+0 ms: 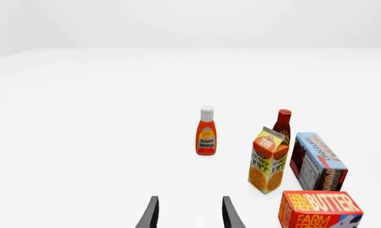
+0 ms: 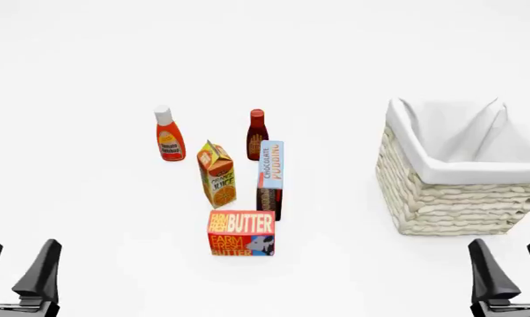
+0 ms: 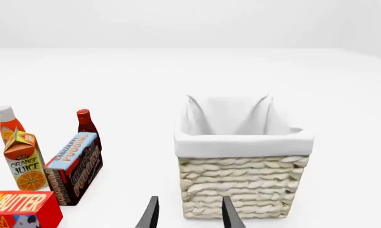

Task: Pick the butter and place it in the basket.

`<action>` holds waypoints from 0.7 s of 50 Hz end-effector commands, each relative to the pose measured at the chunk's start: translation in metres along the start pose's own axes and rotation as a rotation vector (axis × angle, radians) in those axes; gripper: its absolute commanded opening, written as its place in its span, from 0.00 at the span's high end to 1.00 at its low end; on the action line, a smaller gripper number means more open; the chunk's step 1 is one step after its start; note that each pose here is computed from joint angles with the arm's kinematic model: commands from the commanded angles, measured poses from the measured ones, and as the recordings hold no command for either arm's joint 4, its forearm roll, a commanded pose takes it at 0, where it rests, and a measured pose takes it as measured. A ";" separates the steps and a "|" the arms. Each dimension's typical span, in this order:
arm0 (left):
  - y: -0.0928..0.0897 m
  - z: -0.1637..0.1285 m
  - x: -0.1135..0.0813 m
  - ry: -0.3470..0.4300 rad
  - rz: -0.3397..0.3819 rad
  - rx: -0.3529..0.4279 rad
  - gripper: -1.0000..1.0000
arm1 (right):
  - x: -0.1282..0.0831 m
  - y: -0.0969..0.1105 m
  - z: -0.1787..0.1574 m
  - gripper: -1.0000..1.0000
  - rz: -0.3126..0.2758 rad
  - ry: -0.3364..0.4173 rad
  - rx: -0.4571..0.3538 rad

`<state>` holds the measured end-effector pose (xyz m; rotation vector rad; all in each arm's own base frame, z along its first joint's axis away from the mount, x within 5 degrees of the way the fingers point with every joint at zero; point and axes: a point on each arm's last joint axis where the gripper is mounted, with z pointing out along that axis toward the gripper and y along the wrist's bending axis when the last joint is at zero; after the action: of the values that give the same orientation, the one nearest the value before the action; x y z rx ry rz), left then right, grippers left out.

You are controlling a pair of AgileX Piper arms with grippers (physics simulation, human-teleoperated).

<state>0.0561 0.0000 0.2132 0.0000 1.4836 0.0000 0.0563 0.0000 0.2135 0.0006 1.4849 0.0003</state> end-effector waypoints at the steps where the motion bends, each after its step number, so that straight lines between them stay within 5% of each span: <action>1: 0.000 0.000 0.000 0.000 0.000 0.000 0.00 | 0.000 0.000 0.000 0.00 0.003 0.004 0.000; 22: 0.000 0.000 0.000 0.000 0.000 0.000 0.00 | 0.002 0.002 0.003 0.00 -0.031 0.038 -0.040; 30: 0.000 0.000 0.000 0.000 0.000 0.000 0.00 | -0.013 0.004 -0.002 0.00 -0.088 0.040 -0.073; 35: 0.000 0.000 0.000 0.000 0.000 0.000 0.00 | -0.024 0.004 -0.004 0.00 -0.066 0.035 -0.076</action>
<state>0.0561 0.0000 0.2132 0.0000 1.4836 0.0000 0.0552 0.0030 0.2228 -0.0837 1.5201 -0.0008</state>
